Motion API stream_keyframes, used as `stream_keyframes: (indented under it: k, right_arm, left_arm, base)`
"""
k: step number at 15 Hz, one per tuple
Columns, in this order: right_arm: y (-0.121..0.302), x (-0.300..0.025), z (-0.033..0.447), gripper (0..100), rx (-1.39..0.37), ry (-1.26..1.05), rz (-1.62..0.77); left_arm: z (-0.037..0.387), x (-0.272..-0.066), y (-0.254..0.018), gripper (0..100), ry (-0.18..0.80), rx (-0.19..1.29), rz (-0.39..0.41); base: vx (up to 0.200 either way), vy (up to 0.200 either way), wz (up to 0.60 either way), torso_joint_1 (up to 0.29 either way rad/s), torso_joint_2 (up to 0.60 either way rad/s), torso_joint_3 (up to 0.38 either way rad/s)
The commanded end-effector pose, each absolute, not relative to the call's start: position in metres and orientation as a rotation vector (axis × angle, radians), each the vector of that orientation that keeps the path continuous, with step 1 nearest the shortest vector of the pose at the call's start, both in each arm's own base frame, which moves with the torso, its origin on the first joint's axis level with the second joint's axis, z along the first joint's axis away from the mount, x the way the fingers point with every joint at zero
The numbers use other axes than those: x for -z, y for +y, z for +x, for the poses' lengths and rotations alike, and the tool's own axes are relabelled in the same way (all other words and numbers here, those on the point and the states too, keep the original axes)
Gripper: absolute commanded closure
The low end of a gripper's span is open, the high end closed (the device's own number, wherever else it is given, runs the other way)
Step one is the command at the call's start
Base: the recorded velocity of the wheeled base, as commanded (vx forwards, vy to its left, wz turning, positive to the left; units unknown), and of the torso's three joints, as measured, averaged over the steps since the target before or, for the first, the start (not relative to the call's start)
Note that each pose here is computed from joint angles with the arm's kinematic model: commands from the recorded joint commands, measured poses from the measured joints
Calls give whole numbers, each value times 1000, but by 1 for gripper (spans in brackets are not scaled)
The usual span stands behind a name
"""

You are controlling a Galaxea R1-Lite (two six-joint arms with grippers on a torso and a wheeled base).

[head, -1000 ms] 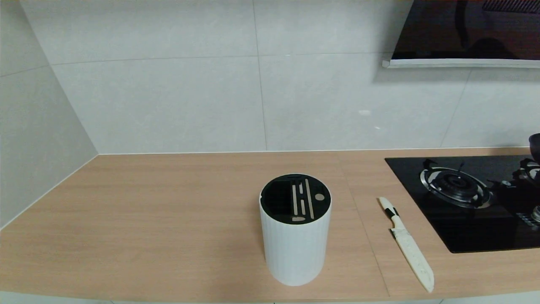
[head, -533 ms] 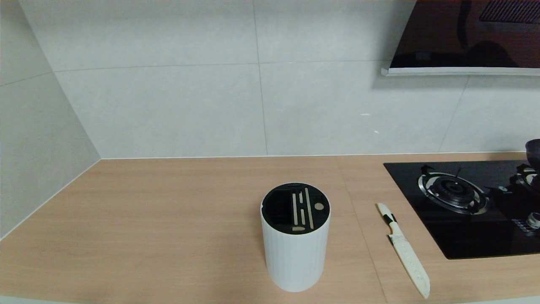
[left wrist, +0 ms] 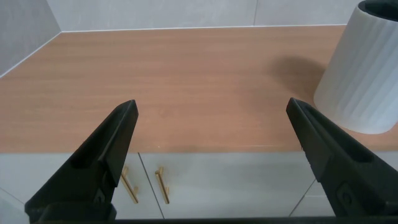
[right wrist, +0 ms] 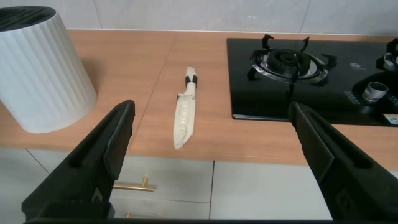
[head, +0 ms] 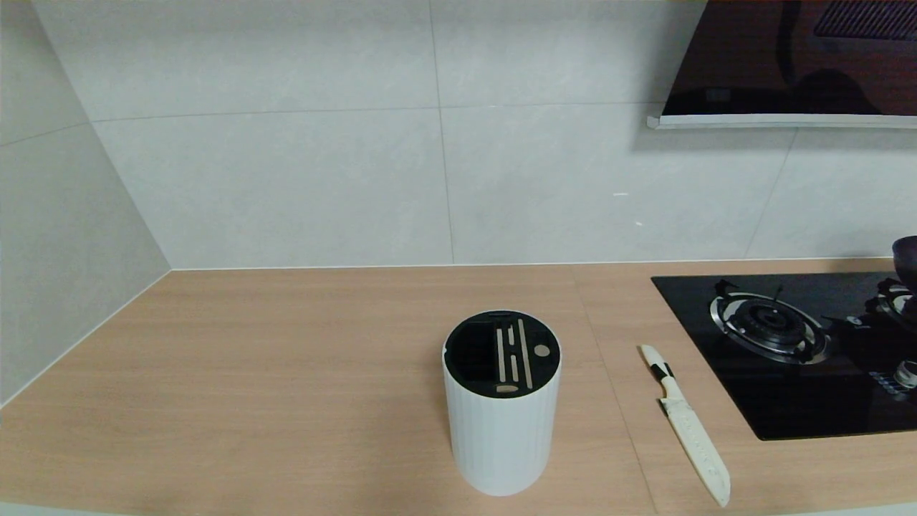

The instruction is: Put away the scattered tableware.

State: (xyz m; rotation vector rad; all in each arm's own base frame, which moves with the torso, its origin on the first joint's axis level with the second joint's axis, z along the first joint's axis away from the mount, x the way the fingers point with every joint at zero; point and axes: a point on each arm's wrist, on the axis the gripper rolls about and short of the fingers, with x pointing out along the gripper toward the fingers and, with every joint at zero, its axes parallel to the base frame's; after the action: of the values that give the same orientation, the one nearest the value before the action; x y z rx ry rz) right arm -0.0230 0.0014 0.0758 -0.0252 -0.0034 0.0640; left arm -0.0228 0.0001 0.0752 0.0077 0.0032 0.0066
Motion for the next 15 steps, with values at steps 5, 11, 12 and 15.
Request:
stream_keyframes:
  k: [5,11,12,15]
  right_arm:
    - [2,-128,-27,0,-113,-51,-4]
    - [7,-170,43,0,-230,298,-3]
    - [11,-172,58,0,-266,366,-9]
    - [20,-163,98,0,-305,540,-24]
  left_arm:
    - [-23,-75,0,0,5,-8,8]
    - [-23,-75,0,0,5,-6,2]
    - [-23,-75,0,0,5,-8,2]
    - [-23,-75,0,0,5,-8,2]
  base:
    - [0,0,0,0,0,0]
    - [0,0,0,0,0,0]
    - [0,0,0,0,0,0]
    - [0,0,0,0,0,0]
